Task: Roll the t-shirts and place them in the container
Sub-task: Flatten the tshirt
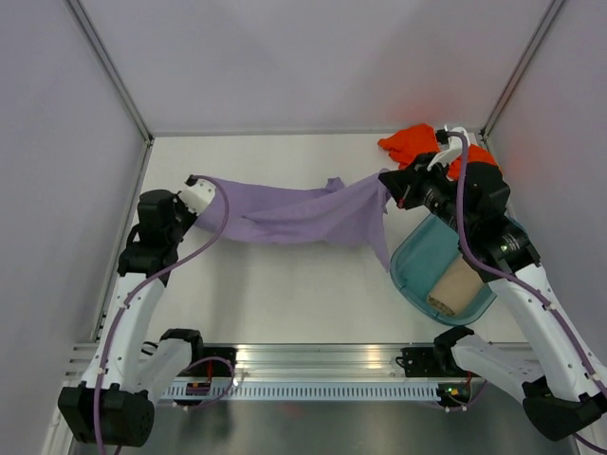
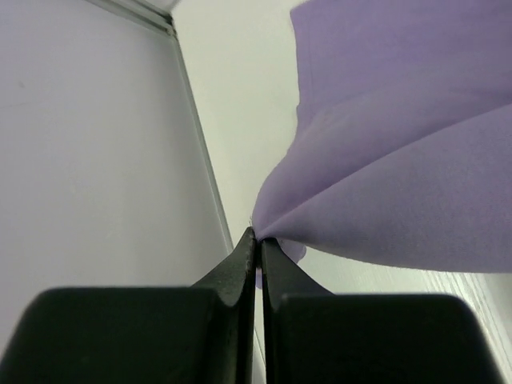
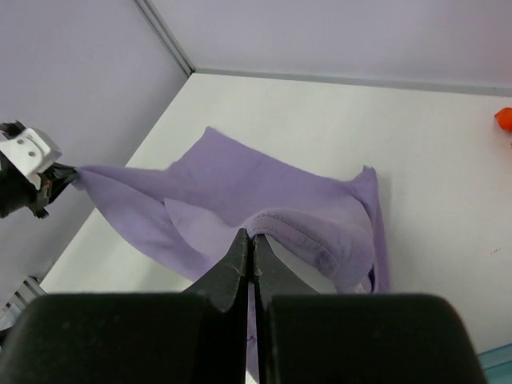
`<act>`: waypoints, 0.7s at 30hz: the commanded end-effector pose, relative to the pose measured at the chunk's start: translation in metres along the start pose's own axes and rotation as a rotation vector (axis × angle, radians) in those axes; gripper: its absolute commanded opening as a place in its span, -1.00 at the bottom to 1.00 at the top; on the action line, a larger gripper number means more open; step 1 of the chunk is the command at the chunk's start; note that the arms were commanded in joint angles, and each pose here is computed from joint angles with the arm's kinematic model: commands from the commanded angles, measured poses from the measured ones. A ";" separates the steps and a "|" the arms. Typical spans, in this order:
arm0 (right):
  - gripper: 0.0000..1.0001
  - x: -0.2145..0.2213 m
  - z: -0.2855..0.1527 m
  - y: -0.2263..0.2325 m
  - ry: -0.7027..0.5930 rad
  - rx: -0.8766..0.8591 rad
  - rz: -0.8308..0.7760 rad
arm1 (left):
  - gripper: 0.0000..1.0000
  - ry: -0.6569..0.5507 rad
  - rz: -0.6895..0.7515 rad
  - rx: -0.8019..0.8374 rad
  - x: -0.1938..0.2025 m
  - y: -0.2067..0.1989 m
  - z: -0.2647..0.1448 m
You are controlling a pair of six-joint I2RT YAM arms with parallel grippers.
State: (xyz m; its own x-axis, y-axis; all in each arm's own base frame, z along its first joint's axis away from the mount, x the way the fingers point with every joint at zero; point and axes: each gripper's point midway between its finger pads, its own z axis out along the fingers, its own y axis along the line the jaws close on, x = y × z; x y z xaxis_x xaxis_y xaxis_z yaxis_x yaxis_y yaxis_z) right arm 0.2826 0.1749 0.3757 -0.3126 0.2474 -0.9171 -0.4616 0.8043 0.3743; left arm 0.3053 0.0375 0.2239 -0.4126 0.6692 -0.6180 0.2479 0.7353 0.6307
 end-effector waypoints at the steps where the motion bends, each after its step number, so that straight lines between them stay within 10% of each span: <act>1: -0.99 -0.003 0.007 -0.005 0.013 0.031 -0.003 | -0.95 0.129 0.018 0.131 0.030 -0.029 0.003; 9: -0.99 0.034 0.077 -0.055 0.124 0.180 0.019 | -0.95 0.284 0.003 0.254 0.055 -0.035 0.073; 15: -0.99 0.054 0.122 -0.071 0.168 0.201 0.047 | 0.00 0.449 -0.130 0.156 0.084 0.000 0.160; 21: -1.00 0.066 0.128 -0.083 0.182 0.243 0.047 | 0.00 0.426 -0.278 0.046 0.078 0.038 0.166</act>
State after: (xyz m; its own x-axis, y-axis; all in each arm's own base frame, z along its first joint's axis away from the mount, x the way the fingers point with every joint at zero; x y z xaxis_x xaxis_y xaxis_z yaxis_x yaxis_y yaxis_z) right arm 0.3908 0.1942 0.2251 -0.5908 0.1456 -0.7936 -0.2287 0.9130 0.3377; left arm 0.4204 0.1328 0.0802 -0.8219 0.4225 -0.3821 0.2401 0.8652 0.4403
